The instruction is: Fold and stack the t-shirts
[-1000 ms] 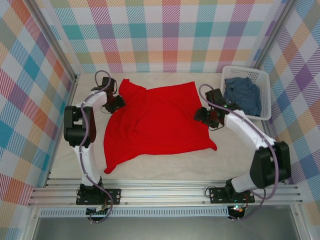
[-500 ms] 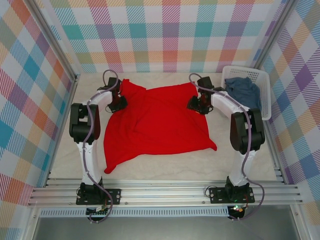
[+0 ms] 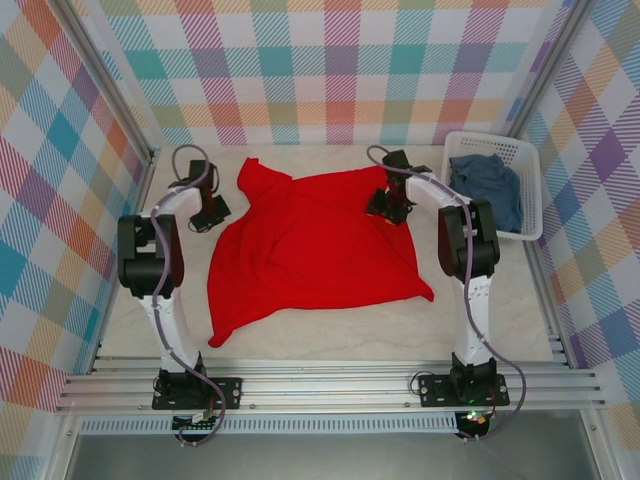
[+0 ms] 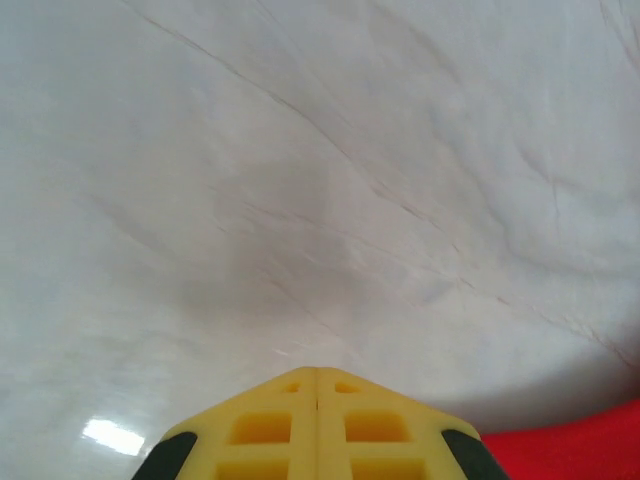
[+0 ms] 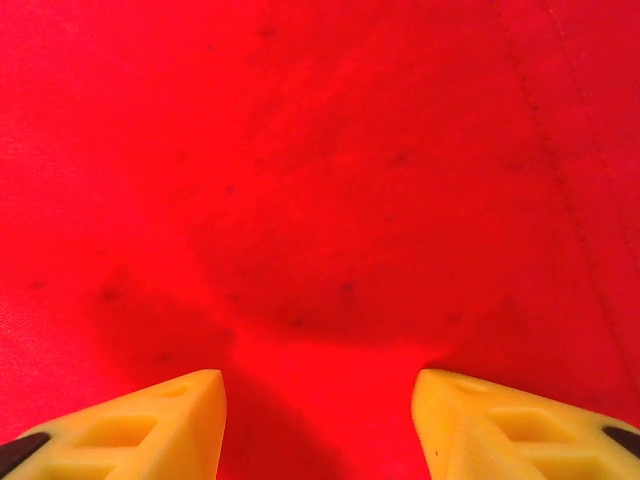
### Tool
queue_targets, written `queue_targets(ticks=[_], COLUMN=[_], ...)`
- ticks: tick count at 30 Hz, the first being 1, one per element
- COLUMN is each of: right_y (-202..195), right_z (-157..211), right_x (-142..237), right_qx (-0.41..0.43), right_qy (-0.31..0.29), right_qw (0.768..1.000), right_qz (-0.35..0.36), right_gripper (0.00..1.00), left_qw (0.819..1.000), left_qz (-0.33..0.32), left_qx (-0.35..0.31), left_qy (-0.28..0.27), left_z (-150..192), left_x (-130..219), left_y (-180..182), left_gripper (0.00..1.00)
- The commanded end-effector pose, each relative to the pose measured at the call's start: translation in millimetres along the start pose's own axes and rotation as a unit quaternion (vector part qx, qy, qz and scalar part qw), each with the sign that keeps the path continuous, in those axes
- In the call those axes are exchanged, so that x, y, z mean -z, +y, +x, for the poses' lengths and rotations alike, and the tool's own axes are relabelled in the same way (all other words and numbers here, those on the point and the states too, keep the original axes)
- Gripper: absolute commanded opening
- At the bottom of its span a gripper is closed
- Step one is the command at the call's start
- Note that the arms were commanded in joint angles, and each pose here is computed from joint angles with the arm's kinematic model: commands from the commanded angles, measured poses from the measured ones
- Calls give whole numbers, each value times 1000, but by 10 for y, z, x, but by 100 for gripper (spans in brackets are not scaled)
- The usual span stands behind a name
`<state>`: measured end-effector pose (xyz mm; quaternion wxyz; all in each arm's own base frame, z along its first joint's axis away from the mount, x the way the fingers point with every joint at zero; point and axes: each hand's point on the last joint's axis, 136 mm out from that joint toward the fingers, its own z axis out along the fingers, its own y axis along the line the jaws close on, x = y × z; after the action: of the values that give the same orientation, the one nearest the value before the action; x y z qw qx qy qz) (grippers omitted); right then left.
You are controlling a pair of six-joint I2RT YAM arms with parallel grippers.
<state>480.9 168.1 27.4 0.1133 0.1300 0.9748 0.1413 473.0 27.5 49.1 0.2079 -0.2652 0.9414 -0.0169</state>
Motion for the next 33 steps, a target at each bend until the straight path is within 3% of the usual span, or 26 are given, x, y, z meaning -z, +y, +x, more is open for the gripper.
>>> queue_targets(ticks=[1,4,7,15,20,24,27,33], right_y=[-98,-81,-51,-53,-59,-61,-93,-166], right_z=[93,80,76,108,124,128,149,217], right_x=[-26,4,20,32,21,21,16,-59], right_qx=[-11,-9,-6,-9,-13,-14,-17,-26], right_qy=[25,20,20,26,29,29,33,57], right_qw=[999,1000,1000,1000,999,999,999,997], right_qz=[17,12,7,7,7,7,15,35], right_gripper=[54,54,55,55,54,53,52,49], left_qw=[994,980,968,960,969,976,979,985], left_qz=[99,175,186,177,105,80,73,47], left_qx=[-27,-99,-169,-217,-221,-202,-191,-156], left_qy=[-25,-3,12,12,18,-8,-23,-56], left_z=[-152,-25,143,266,315,178,103,-22], left_x=[326,434,383,65,-136,-113,-38,177], left_y=[-346,-710,-908,-1150,-1030,-982,-969,-786], left_gripper=[14,36,47,51,47,19,8,0])
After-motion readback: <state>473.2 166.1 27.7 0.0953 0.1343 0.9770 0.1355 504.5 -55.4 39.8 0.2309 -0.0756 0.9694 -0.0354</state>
